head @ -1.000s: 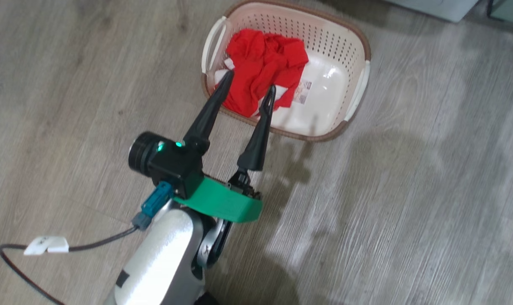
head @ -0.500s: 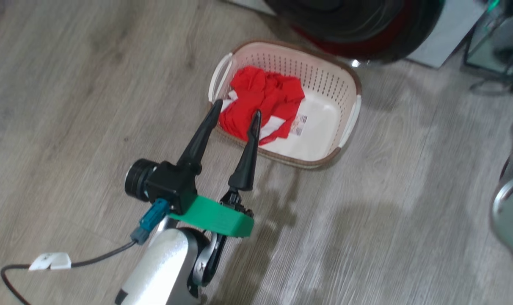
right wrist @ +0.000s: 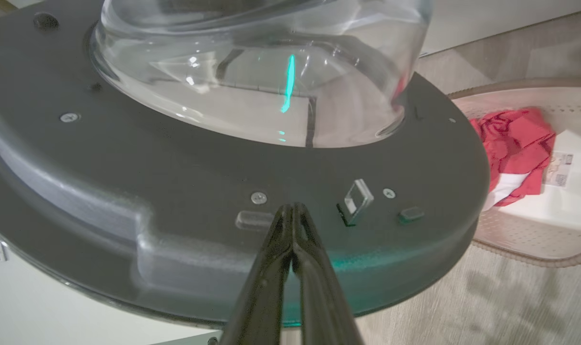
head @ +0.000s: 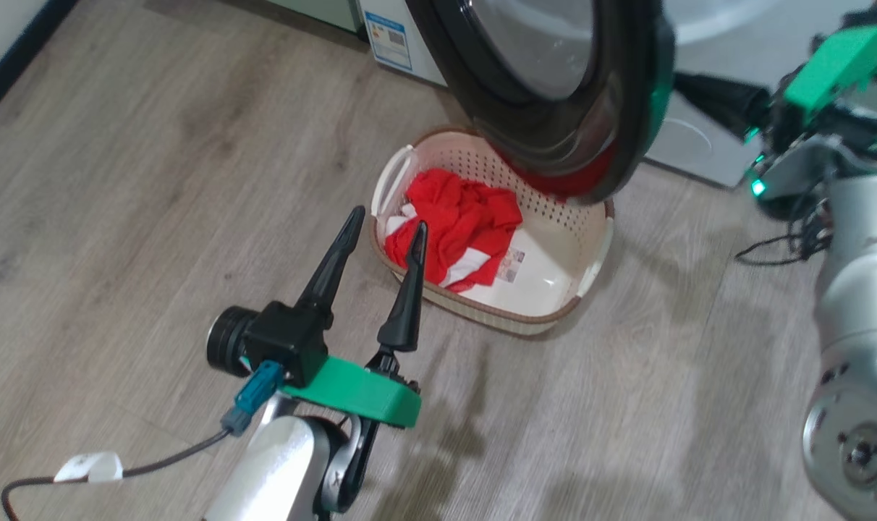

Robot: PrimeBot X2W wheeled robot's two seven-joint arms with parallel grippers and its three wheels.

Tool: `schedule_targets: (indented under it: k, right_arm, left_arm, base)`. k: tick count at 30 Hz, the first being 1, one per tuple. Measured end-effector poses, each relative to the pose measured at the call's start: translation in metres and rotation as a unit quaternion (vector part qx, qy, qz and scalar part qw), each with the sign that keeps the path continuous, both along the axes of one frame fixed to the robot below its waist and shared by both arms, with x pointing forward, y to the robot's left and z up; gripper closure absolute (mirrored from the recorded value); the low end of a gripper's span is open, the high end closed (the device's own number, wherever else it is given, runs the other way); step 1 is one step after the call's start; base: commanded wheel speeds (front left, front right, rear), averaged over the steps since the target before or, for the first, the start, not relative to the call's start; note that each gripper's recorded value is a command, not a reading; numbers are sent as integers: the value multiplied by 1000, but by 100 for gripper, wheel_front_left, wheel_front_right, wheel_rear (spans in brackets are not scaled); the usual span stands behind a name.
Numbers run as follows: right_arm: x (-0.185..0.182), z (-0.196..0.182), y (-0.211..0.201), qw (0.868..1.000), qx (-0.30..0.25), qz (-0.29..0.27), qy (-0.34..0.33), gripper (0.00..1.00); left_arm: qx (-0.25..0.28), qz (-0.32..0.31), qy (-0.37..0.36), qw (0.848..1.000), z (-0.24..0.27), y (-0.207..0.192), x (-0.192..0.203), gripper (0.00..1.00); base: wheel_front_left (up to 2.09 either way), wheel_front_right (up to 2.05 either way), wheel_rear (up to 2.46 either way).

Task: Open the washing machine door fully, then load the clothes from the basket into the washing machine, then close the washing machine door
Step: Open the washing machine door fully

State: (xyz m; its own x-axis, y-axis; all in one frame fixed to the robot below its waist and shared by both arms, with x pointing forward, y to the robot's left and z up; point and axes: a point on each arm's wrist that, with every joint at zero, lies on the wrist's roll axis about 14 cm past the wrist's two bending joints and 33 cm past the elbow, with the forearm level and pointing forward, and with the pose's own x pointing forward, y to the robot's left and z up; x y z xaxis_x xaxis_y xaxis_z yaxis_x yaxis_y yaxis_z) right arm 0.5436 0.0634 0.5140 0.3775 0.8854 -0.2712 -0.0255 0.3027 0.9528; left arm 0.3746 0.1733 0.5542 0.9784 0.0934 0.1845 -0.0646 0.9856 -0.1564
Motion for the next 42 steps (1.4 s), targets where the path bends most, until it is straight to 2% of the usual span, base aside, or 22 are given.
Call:
schedule_targets:
  k: [13,22,34,42]
  right_arm:
    - [-36,9,61,997,34,65,1,100]
    - [-74,6,95,992,45,114,14,100]
    - [-96,11,123,989,51,137,10,100]
    - [-99,8,121,991,42,130,6,100]
  left_arm:
    - [-5,54,9,998,-4,30,-22,0]
    - [-6,95,0,995,3,52,-40,0]
    - [-12,134,4,991,-1,73,-60,0]
    - [-13,142,0,990,1,79,-60,0]
  base:
    - [0,0,0]
    - [0,0,0]
    - [0,0,0]
    - [0,0,0]
